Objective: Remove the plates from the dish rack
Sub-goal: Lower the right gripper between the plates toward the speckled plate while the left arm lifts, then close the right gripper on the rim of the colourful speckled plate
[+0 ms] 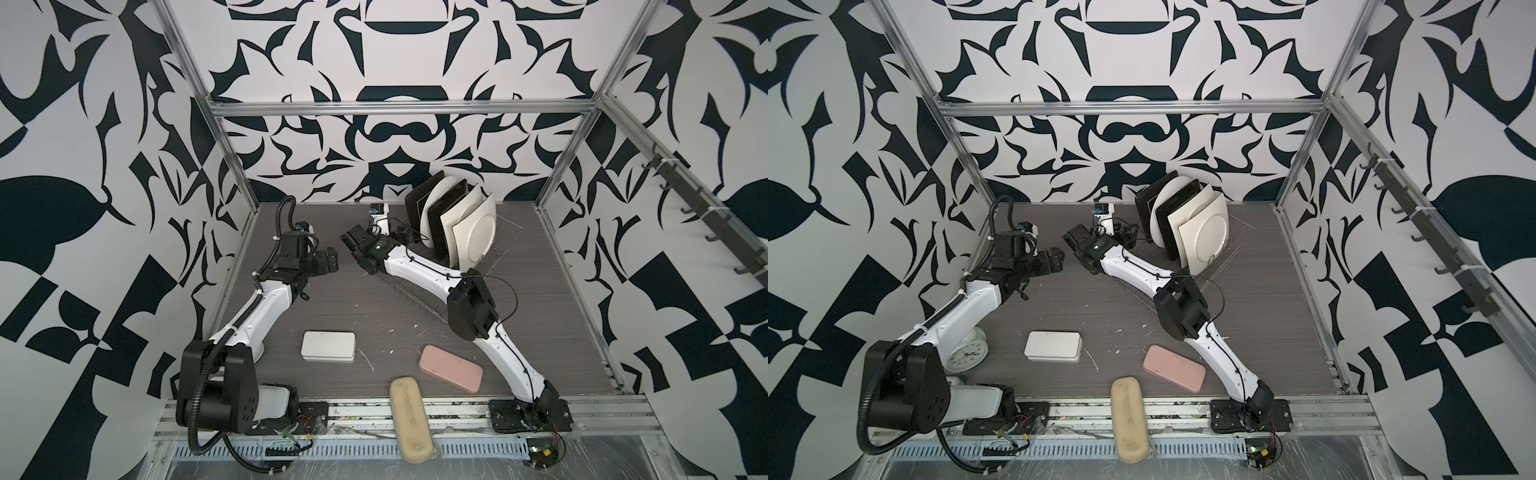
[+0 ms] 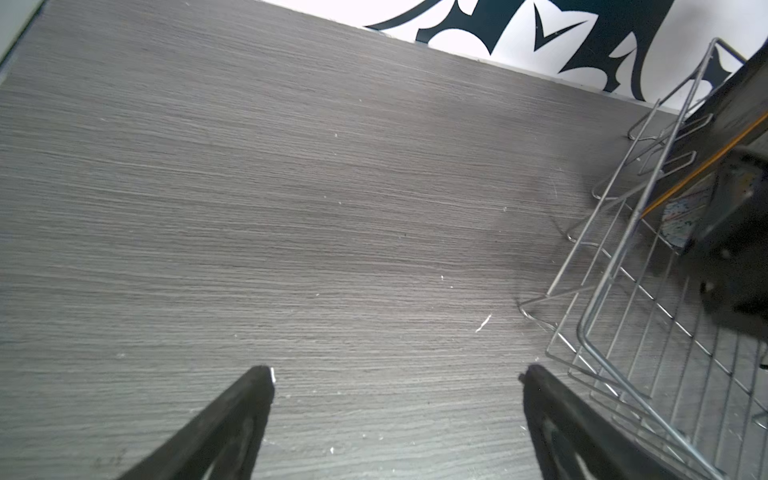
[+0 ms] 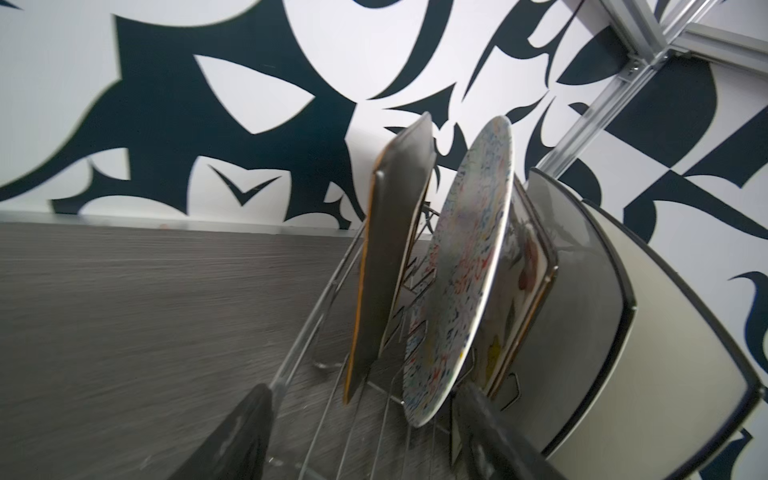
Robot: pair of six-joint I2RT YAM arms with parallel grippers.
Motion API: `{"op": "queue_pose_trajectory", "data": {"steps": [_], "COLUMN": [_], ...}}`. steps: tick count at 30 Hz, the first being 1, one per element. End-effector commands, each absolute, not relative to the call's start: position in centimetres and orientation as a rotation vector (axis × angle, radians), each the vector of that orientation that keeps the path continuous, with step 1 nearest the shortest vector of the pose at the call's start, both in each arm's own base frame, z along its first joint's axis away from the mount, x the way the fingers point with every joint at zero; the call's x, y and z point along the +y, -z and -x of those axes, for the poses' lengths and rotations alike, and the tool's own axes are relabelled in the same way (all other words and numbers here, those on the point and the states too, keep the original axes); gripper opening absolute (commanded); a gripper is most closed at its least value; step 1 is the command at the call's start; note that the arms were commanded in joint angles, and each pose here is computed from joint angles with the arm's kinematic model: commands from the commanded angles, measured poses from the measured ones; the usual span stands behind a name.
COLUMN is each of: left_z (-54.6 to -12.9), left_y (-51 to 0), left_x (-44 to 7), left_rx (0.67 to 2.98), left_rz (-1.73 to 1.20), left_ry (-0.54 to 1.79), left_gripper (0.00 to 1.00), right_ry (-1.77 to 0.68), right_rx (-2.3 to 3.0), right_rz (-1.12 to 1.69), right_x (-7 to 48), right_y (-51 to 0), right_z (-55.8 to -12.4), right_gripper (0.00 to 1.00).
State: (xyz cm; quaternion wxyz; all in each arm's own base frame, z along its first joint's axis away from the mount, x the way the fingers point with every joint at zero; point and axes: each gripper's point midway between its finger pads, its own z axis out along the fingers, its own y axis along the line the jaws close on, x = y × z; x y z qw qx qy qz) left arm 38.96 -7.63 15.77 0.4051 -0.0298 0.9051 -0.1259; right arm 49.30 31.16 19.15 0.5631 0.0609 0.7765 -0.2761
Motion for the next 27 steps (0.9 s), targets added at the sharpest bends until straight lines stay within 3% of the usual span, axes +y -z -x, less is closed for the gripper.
{"op": "queue_pose_trajectory", "data": {"steps": [1, 27], "left_z": [-39.3, -39.6], "left_y": [-16.0, -16.3], "left_x": [-8.2, -8.6], "left_rx": [2.298, 2.321], "left_rz": [0.049, 0.020], "left_ry": [0.359, 0.365], "left_gripper": [0.97, 0.93], "right_ry": [0.653, 0.609], "right_rx": [1.775, 1.705], "right_rz": [-0.238, -0.483], "right_x": [29.1, 25.1], "right_y": [-22.2, -20.9], "right_z": [-50.0, -51.2], "right_gripper": [0.73, 0.61]}}
